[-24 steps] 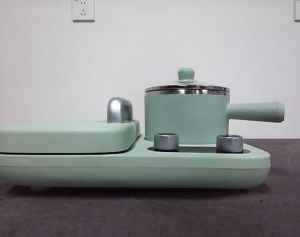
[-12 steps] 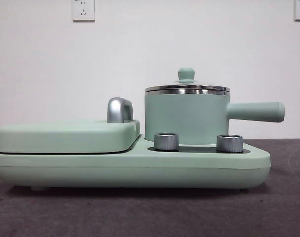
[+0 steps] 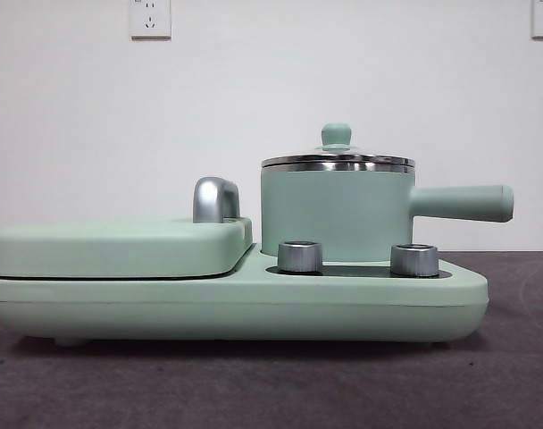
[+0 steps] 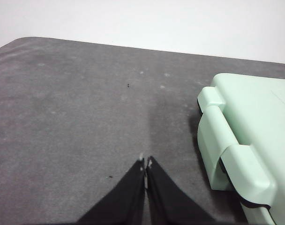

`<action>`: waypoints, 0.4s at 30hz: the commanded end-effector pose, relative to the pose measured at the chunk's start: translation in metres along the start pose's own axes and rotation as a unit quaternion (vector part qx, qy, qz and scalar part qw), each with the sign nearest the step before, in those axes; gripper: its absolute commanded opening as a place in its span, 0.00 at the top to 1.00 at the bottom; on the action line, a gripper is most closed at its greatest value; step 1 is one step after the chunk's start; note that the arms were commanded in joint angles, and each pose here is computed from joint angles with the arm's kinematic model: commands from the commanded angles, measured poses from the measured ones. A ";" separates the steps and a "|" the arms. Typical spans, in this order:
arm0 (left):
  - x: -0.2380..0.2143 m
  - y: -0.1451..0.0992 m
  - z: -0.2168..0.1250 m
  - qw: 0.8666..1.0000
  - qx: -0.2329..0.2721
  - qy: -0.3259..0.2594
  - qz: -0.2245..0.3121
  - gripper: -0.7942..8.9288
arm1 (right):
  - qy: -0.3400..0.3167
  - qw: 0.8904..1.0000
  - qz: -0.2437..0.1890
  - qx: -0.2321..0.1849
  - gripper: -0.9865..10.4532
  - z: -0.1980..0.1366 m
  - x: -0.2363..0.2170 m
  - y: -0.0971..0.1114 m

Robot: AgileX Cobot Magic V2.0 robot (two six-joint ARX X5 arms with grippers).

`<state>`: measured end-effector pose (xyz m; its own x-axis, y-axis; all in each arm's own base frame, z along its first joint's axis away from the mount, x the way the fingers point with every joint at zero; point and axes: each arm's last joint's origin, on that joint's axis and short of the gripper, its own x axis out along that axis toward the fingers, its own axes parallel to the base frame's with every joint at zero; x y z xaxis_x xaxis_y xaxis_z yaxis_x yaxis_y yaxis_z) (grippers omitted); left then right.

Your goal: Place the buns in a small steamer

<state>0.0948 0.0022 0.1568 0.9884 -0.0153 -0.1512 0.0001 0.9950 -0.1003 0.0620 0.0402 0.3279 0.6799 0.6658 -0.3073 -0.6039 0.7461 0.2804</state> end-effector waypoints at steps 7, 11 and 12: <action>0.002 0.001 -0.007 1.000 0.004 0.012 0.002 0.91 | -0.238 0.962 -0.121 -0.053 0.89 -0.051 0.024 -0.052; 0.002 0.001 -0.007 1.000 0.004 0.012 0.002 0.91 | -0.256 0.950 -0.173 -0.051 0.89 -0.083 0.030 -0.070; 0.002 0.001 -0.007 1.000 0.004 0.012 0.002 0.91 | -0.258 0.946 -0.189 -0.047 0.89 -0.089 0.031 -0.073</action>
<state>0.0948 0.0022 0.1568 0.9884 -0.0157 -0.1512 0.0005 0.9950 -0.1003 0.0900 0.0075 0.2191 0.9491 0.2944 0.1124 -0.3096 0.9374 0.1593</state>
